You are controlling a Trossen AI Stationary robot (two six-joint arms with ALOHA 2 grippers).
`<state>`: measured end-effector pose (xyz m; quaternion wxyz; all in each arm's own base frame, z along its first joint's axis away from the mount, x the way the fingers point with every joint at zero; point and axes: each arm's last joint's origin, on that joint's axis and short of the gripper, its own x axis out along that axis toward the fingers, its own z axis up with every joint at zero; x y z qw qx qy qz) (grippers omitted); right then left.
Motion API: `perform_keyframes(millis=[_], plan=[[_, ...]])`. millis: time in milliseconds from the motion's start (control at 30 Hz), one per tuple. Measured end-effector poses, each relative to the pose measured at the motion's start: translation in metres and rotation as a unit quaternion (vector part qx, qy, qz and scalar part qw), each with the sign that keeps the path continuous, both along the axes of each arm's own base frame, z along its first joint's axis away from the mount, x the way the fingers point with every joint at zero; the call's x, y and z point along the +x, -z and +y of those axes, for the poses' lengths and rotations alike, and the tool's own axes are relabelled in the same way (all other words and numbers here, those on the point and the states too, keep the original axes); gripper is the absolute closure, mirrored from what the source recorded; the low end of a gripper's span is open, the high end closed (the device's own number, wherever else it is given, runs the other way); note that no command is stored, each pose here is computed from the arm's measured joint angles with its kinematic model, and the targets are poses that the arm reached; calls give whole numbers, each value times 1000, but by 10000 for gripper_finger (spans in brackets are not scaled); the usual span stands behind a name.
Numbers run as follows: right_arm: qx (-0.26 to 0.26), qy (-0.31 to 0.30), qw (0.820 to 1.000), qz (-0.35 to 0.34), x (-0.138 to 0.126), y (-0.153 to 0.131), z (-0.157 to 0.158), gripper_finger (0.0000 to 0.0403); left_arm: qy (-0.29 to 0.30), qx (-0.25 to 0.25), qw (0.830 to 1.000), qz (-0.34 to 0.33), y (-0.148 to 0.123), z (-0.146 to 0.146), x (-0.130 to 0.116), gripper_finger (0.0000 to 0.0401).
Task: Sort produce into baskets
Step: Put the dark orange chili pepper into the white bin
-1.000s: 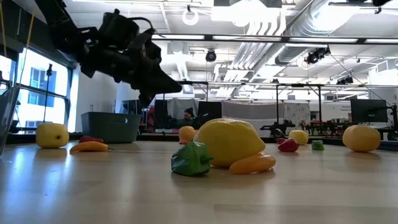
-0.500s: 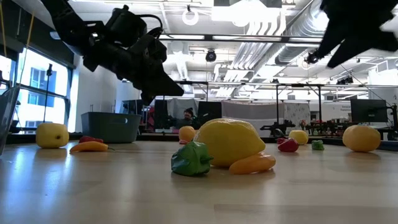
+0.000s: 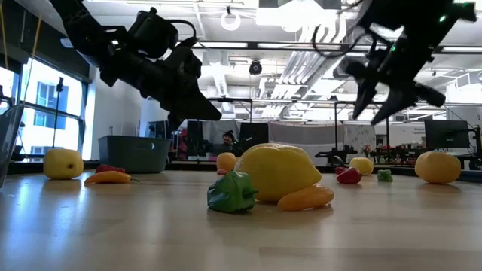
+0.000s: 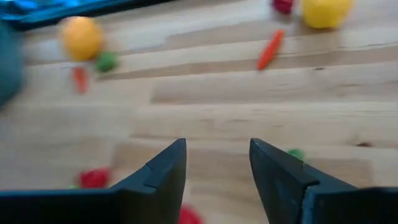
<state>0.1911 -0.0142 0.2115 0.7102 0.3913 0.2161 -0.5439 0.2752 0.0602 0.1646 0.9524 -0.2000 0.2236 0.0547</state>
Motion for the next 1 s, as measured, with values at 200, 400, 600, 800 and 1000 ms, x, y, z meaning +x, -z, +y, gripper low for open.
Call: perform_keyframes(millis=[200,400,600,800,1000], plan=[[15,59,998,30,-9,10,-32,197,6,-5,1000,6,1,0,0,401],[30,68,997,32,-10,11,-57,170,7,-2,1000,8,1,-1,-1,401],[39,95,994,44,-7,21,-76,164,11,3,1000,14,2,-1,-1,401],[44,125,989,61,1,40,-94,164,14,18,1000,14,2,0,-1,401],[39,144,986,76,13,65,-110,164,13,20,1000,14,2,0,-1,401]])
